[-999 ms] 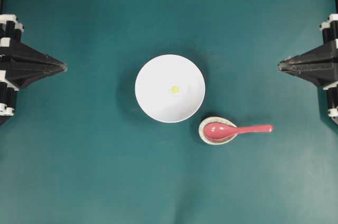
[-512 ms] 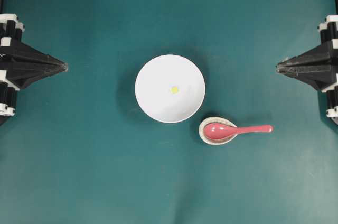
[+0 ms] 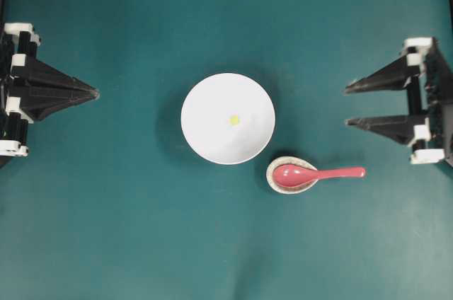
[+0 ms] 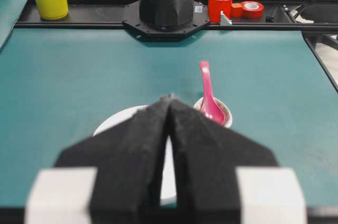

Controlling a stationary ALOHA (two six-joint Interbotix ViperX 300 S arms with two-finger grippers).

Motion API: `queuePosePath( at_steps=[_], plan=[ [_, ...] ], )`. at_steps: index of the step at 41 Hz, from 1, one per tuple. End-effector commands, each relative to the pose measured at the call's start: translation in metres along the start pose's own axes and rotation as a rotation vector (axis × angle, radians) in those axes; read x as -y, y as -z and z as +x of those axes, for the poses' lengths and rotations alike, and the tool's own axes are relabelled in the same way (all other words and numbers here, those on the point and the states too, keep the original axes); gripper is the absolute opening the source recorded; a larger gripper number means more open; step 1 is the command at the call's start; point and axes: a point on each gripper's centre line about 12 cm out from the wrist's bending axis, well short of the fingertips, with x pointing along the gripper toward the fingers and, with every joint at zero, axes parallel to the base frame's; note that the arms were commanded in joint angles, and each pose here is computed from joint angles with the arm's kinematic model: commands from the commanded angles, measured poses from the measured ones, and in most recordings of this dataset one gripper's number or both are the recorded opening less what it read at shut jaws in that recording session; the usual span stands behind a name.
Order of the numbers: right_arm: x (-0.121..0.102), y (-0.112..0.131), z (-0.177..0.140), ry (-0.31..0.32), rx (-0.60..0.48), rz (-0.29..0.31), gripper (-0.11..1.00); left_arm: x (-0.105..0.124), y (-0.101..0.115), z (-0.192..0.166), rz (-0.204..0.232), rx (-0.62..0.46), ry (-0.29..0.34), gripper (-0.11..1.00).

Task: Scoop the yellow hexagonal prism block from the bowl with a spoon using the right arm.
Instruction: 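Move the right gripper to the pink spoon's handle on the spoon rest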

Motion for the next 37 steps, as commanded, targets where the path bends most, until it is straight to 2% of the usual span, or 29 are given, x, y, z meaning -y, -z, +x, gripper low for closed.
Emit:
queuePosePath(
  at_steps=[1, 6, 16, 25, 37],
  plan=[
    [-0.003, 0.008, 0.008, -0.016, 0.025, 0.018, 0.59, 0.0, -0.008, 0.002, 0.005, 0.02, 0.002, -0.01],
    [-0.007, 0.032, 0.014, -0.035, 0.022, 0.048, 0.59, 0.0, -0.007, 0.002, 0.006, 0.015, 0.0, -0.01],
    [-0.014, 0.064, 0.024, -0.067, 0.019, 0.081, 0.59, 0.0, -0.006, 0.001, 0.005, 0.003, 0.001, -0.01],
    [-0.017, 0.091, 0.027, -0.05, -0.017, 0.114, 0.59, 0.0, -0.006, 0.001, 0.006, 0.003, 0.0, -0.01],
    [-0.035, 0.119, 0.029, -0.048, -0.052, 0.131, 0.59, 0.0, -0.006, 0.001, 0.006, 0.005, 0.002, -0.01]
  ],
)
